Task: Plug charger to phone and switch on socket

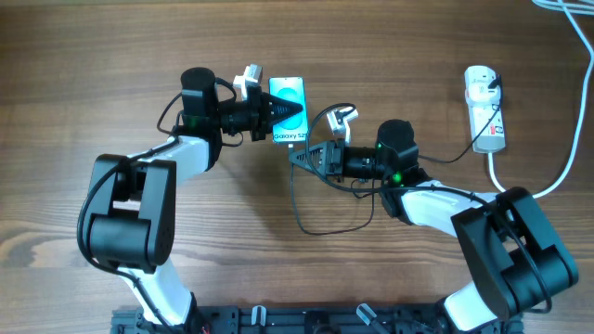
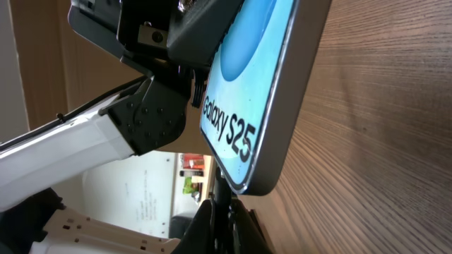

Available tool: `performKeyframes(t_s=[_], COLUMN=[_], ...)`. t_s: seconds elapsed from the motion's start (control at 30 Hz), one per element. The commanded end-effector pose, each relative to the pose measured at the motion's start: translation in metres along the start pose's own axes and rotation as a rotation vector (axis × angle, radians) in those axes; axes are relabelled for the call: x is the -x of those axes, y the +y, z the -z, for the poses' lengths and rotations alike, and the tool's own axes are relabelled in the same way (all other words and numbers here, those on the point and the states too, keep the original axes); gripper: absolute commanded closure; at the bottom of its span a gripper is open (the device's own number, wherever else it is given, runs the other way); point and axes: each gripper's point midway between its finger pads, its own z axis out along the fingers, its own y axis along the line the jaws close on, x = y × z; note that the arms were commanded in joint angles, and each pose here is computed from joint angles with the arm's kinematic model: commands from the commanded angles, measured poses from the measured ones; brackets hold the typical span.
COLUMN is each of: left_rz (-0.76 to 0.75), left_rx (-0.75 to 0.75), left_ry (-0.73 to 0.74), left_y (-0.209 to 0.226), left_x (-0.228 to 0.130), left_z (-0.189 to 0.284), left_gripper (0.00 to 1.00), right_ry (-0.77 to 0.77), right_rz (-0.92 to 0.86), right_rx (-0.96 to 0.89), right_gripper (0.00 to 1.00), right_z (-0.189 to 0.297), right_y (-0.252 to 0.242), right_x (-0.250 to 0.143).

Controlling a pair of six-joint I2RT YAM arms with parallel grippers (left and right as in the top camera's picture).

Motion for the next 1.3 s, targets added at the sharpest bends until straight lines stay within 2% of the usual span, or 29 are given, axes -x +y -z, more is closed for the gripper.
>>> performKeyframes(t_s=[0.0, 1.27], left_rz=[-0.022, -0.022], left_rx=[-0.009, -0.005], left_ry=[0.006, -0.009], left_y=[-0.0069, -0.0063], left_x=[0.0006, 0.0031], left_z=[-0.0010, -0.0012], left_gripper=[0.96, 0.96], right_ry=[-0.004, 0.013], right_rz=[0.006, 0.016], right_rx=[0.011, 0.032], right_gripper=[0.96, 0.96], right_z=[0.0023, 0.0065], right_y=[0.0064, 0.0107], right_x=[0.0005, 0.0005])
